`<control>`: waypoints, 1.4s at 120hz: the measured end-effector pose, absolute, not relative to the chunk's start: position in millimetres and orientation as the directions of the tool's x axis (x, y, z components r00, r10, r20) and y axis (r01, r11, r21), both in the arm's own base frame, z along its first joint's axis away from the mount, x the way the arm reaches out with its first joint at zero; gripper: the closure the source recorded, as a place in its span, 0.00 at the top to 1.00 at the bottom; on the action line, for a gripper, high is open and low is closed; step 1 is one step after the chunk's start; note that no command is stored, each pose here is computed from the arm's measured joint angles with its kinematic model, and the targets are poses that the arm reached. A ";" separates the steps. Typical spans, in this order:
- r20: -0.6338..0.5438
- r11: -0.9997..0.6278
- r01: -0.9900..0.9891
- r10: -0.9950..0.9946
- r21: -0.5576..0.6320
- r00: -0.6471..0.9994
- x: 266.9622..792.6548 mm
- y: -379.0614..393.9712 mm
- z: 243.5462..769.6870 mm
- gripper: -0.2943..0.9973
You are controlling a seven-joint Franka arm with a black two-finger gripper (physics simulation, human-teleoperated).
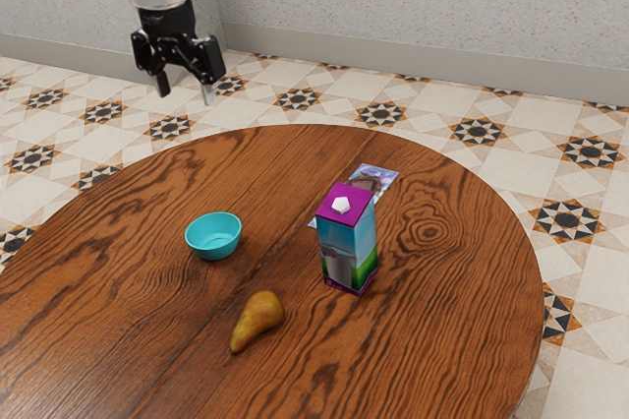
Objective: Place the pear in the bowl.
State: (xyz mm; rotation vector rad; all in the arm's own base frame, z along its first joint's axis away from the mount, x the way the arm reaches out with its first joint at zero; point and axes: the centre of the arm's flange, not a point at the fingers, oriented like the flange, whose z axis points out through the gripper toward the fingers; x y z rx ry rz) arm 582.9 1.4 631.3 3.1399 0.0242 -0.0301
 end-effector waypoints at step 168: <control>0.093 -0.993 -0.097 -0.091 0.062 0.991 496.0 -85.8 292.3 0.77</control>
